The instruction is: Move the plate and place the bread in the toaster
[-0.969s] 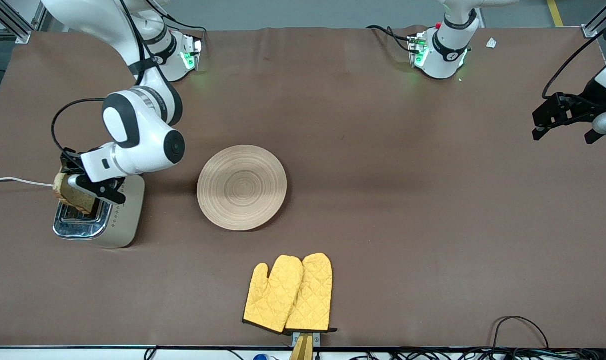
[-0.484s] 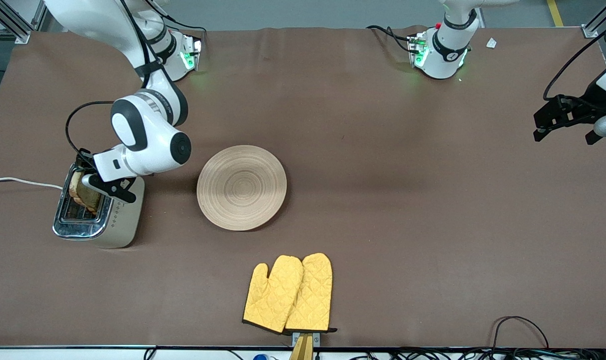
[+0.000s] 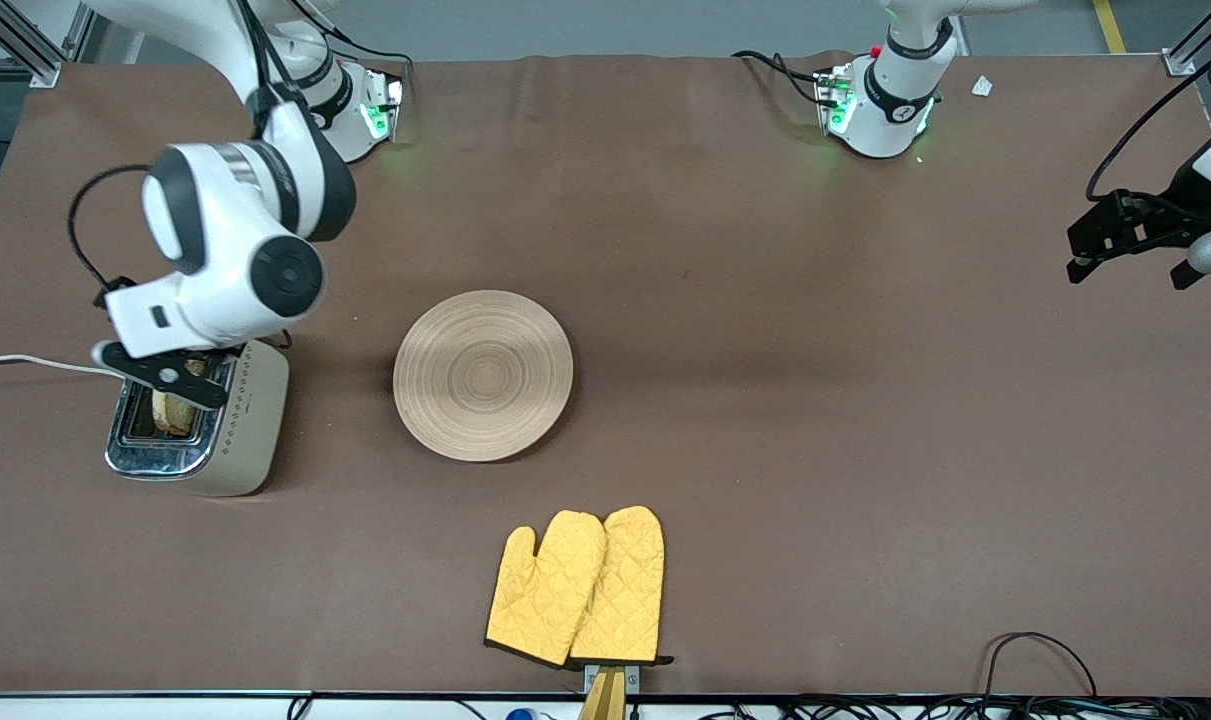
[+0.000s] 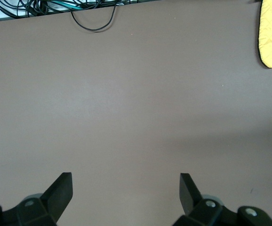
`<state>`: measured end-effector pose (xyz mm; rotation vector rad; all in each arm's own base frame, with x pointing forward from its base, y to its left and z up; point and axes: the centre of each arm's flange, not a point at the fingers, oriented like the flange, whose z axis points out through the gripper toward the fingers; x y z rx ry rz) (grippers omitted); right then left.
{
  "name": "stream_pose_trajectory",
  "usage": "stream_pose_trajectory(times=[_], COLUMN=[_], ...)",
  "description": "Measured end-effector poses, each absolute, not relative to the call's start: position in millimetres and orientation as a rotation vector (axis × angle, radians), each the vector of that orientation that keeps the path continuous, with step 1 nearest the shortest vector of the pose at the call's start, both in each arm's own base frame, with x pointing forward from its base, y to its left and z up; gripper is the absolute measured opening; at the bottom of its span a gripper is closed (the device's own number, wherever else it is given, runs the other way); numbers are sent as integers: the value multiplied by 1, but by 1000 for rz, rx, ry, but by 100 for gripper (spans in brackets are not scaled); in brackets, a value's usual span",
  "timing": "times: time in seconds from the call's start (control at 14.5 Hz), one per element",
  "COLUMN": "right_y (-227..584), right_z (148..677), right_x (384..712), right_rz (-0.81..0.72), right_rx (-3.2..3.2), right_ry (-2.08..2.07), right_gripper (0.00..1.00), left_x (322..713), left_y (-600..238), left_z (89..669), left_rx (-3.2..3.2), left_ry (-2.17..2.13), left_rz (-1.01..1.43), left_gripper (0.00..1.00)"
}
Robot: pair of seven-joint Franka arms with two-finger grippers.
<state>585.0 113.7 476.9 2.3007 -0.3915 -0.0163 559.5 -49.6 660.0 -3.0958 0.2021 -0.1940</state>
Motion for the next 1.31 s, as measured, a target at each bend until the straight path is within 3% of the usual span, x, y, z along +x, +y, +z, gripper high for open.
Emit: stream_pose_trajectory(times=[0.21, 0.42, 0.62, 0.97, 1.31], right_y=[108, 90, 70, 4, -26], right_z=[540, 595, 638, 640, 640], right_x=[575, 544, 510, 528, 534], right_rz=[-126, -230, -151, 33, 66], right_rx=[2539, 2729, 2862, 3046, 3067], right_ry=[-565, -641, -436, 26, 124], right_gripper=[100, 100, 100, 100, 100], left_x=[560, 559, 560, 560, 560], left_y=[-49, -47, -45, -43, -38], left_z=[659, 657, 657, 656, 655], left_rx=[-3095, -3096, -3096, -3096, -3096], left_ry=[210, 205, 202, 195, 187], left_rz=[-190, -176, -173, -171, -168], left_gripper=[100, 100, 100, 100, 100])
